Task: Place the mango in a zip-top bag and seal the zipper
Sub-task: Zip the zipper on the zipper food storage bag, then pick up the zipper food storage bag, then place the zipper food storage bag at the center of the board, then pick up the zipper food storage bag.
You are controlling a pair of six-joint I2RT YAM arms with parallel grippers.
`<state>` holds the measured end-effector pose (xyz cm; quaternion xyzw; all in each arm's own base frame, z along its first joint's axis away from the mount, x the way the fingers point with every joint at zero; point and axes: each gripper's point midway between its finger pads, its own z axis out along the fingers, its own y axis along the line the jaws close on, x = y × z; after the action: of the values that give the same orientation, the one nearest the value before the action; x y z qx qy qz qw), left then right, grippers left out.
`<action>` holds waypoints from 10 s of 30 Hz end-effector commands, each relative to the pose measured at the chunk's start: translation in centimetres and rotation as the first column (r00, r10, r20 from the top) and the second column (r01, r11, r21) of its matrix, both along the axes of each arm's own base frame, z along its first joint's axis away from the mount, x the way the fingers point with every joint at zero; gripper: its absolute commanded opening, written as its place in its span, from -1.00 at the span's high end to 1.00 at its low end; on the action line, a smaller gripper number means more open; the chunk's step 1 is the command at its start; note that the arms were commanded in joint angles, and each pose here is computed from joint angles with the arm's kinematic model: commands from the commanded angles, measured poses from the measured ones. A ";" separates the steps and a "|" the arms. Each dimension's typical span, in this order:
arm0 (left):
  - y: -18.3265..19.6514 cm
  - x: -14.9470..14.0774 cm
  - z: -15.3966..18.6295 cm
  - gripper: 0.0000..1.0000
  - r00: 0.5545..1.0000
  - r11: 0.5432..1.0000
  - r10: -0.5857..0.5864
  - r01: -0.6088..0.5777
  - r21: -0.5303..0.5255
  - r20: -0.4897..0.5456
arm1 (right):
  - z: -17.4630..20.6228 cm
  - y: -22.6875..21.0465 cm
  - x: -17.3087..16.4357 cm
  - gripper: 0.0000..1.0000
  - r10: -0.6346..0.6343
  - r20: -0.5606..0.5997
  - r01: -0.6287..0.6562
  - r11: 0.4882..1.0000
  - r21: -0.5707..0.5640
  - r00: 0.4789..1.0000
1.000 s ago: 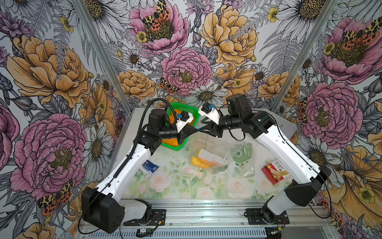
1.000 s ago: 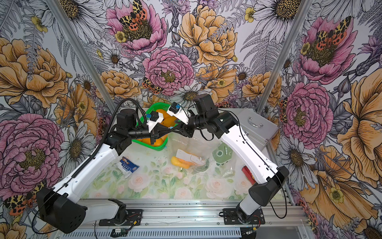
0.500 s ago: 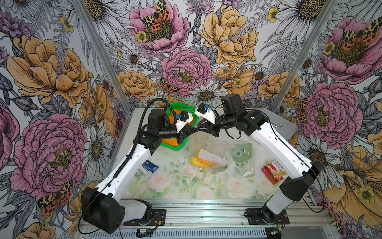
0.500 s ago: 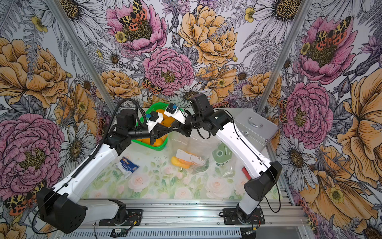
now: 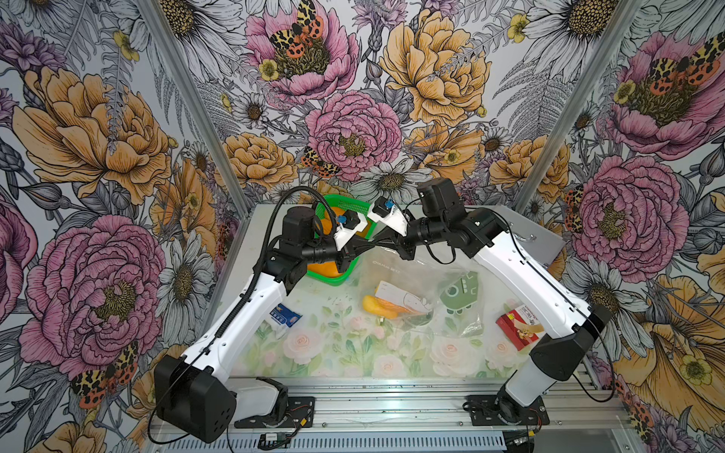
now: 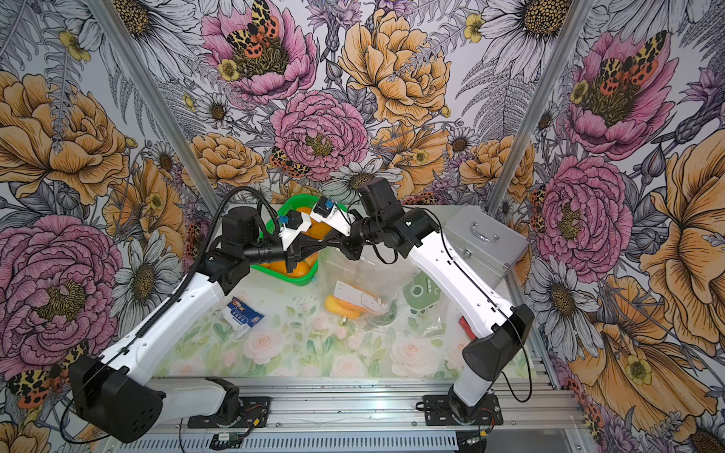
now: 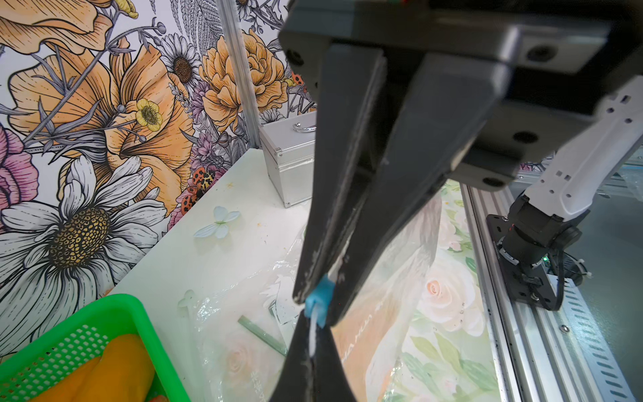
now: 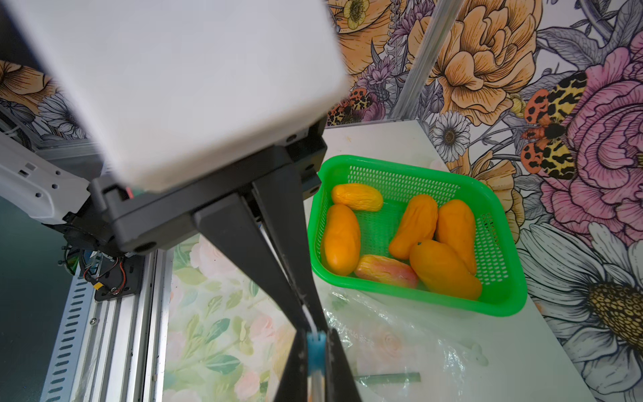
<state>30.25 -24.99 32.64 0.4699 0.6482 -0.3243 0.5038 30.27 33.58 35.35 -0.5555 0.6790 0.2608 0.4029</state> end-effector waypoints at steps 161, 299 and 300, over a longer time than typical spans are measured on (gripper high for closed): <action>5.3 5.1 3.7 -0.97 0.799 0.712 0.466 -0.594 -0.374 -0.381 | 7.7 -19.6 14.9 1.00 -0.928 0.006 0.920 0.371 0.123 0.373; 17.4 2.8 -11.2 -0.97 0.187 0.212 0.726 -0.976 -0.043 -0.662 | -23.3 -4.6 7.3 1.00 -0.873 -0.152 0.804 0.487 -0.341 0.464; 17.3 2.8 -11.3 -0.97 0.187 0.214 0.725 -0.976 -0.040 -0.662 | -23.0 -4.7 7.3 1.00 -0.873 -0.153 0.807 0.487 -0.335 0.464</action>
<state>32.88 -7.63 21.07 -0.2435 0.8069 -0.2177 0.4922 37.43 29.95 10.97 -0.1399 0.9464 0.0519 0.2863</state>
